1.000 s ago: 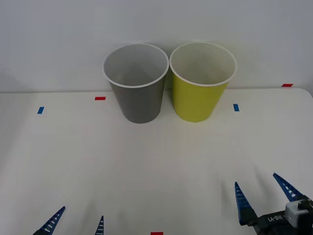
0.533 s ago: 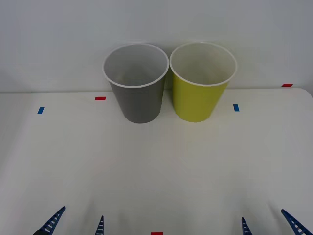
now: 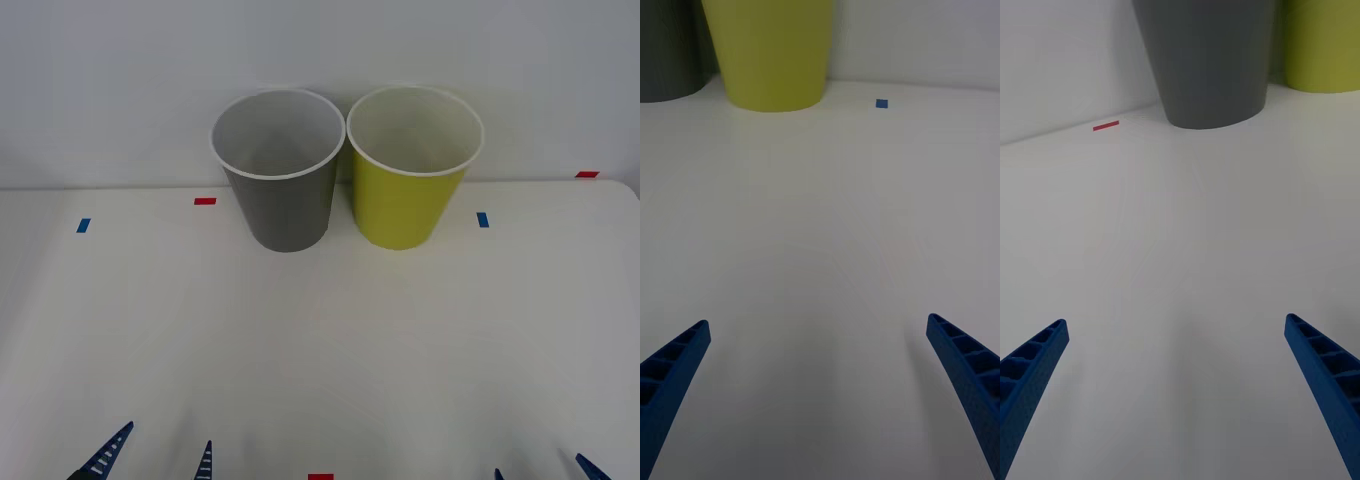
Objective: Put cans in the gray bin and PET bottles in the light green bin.
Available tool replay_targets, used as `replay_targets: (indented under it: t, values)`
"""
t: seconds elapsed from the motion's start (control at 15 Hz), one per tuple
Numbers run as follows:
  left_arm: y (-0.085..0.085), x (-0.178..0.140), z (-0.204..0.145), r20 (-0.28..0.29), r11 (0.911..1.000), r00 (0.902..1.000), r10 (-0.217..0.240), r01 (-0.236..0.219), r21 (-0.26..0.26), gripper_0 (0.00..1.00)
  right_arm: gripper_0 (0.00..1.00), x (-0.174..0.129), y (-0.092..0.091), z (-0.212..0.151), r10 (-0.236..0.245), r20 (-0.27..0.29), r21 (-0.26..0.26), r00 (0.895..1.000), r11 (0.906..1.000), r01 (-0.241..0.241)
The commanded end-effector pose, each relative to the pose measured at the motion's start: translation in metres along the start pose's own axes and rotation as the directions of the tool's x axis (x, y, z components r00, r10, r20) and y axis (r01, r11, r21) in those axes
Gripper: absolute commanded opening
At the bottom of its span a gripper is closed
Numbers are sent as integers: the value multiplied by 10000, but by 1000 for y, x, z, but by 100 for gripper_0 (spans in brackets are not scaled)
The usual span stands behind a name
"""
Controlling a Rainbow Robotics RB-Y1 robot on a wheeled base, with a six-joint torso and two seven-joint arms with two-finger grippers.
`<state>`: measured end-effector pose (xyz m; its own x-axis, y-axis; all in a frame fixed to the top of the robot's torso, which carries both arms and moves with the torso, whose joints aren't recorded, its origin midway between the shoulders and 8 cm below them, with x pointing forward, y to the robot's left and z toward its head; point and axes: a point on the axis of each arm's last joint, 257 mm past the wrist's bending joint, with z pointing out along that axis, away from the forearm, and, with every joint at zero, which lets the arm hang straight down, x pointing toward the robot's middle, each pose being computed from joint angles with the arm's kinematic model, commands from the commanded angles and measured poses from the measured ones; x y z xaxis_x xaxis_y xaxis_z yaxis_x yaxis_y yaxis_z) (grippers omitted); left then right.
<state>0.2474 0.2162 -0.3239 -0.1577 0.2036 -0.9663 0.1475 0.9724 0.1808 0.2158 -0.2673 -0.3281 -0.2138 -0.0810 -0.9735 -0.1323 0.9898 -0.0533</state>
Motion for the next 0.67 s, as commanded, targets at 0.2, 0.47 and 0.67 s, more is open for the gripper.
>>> replay_targets:
  t: [0.2,0.47,0.67]
  values:
    - [0,0,0,0,10000,10000,0,0,0,100,100,1,1,0,136,-12,23,9999,9999,-136]
    - [0,0,0,0,10000,10000,0,0,0,100,100,1,1,0,136,-12,23,9999,9999,-136]
    - [0,0,0,0,10000,10000,0,0,0,100,100,1,1,0,136,-12,23,9999,9999,-136]
